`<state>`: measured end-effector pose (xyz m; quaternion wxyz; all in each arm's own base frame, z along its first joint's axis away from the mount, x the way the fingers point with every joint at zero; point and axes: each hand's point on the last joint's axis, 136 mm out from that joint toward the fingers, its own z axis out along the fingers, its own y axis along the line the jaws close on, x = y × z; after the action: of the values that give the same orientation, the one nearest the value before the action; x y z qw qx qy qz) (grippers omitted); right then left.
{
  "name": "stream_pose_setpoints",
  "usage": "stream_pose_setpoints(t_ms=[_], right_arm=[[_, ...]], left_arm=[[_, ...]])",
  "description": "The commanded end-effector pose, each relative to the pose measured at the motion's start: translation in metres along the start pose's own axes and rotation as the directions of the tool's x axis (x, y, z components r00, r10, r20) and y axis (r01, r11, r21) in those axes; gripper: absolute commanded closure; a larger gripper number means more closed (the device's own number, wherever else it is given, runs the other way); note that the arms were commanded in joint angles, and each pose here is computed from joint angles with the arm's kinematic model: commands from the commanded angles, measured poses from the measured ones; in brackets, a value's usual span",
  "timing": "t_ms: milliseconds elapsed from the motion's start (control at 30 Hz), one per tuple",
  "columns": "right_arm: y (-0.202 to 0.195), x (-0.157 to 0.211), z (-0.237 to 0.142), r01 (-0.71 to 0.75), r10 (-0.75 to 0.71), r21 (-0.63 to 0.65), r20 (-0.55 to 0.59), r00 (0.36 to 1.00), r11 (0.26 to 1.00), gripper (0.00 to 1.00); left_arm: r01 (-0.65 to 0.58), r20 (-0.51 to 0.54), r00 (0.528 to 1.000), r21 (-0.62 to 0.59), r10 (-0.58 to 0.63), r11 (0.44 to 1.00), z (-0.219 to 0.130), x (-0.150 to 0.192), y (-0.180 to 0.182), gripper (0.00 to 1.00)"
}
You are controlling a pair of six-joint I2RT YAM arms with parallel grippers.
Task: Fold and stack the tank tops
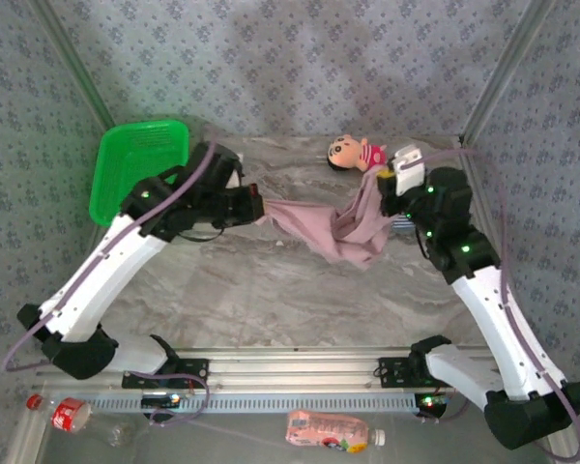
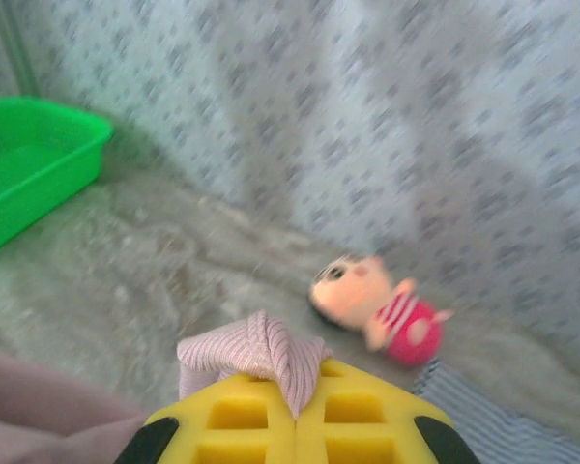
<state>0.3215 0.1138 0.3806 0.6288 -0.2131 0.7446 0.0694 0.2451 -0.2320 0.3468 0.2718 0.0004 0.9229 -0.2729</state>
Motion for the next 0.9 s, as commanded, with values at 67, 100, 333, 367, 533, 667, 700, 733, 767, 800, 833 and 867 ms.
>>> stream_pose_setpoints(t_ms=[67, 100, 333, 367, 533, 667, 700, 733, 767, 800, 833, 867], right_arm=[[-0.030, -0.046, -0.014, 0.084, -0.090, 0.077, 0.075, 0.993, 0.993, 1.00], [-0.036, -0.050, -0.013, 0.085, -0.093, 0.093, 0.083, 0.992, 0.992, 1.00], [-0.067, -0.044, 0.033, 0.016, -0.022, 0.129, 0.045, 0.999, 0.992, 1.00], [-0.067, -0.044, 0.043, -0.015, 0.010, 0.111, 0.046, 0.999, 0.994, 1.00], [-0.046, -0.017, 0.095, -0.086, 0.089, 0.070, -0.047, 0.995, 0.994, 1.00], [-0.018, -0.014, 0.119, -0.072, 0.075, 0.044, -0.053, 0.996, 0.996, 1.00], [-0.013, -0.020, 0.119, -0.049, 0.050, 0.046, -0.038, 0.998, 0.998, 1.00], [-0.010, -0.027, 0.117, -0.026, 0.027, 0.057, -0.022, 0.999, 0.998, 1.00], [-0.010, -0.035, 0.113, -0.003, 0.004, 0.079, -0.007, 1.000, 0.997, 1.00], [-0.014, -0.042, 0.107, 0.012, -0.012, 0.107, 0.004, 1.000, 0.994, 1.00], [-0.017, -0.049, 0.101, 0.017, -0.019, 0.123, 0.015, 1.000, 0.992, 1.00], [-0.022, -0.058, 0.091, 0.025, -0.030, 0.141, 0.036, 0.999, 0.990, 1.00]], left_arm=[[0.089, -0.055, 0.993, -0.183, -0.100, 0.979, -0.004, 0.028, 0.081, 1.00], [0.118, -0.063, 0.989, -0.201, -0.133, 0.972, 0.002, 0.038, 0.096, 1.00], [0.289, -0.170, 0.925, -0.267, -0.340, 0.919, 0.053, 0.131, 0.172, 1.00], [0.310, -0.185, 0.916, -0.237, -0.356, 0.921, 0.059, 0.137, 0.170, 1.00], [0.364, -0.239, 0.885, -0.178, -0.399, 0.914, 0.069, 0.152, 0.161, 1.00], [0.359, -0.279, 0.888, -0.074, -0.365, 0.930, 0.078, 0.149, 0.129, 1.00], [0.345, -0.295, 0.891, -0.057, -0.346, 0.937, 0.080, 0.149, 0.119, 1.00], [0.328, -0.310, 0.893, -0.044, -0.325, 0.944, 0.081, 0.149, 0.110, 1.00], [0.299, -0.329, 0.898, -0.025, -0.291, 0.954, 0.082, 0.150, 0.098, 1.00], [0.279, -0.341, 0.902, -0.008, -0.265, 0.960, 0.082, 0.149, 0.086, 1.00], [0.265, -0.345, 0.906, 0.013, -0.244, 0.964, 0.081, 0.146, 0.076, 1.00], [0.251, -0.349, 0.910, 0.039, -0.222, 0.967, 0.081, 0.144, 0.064, 1.00]])
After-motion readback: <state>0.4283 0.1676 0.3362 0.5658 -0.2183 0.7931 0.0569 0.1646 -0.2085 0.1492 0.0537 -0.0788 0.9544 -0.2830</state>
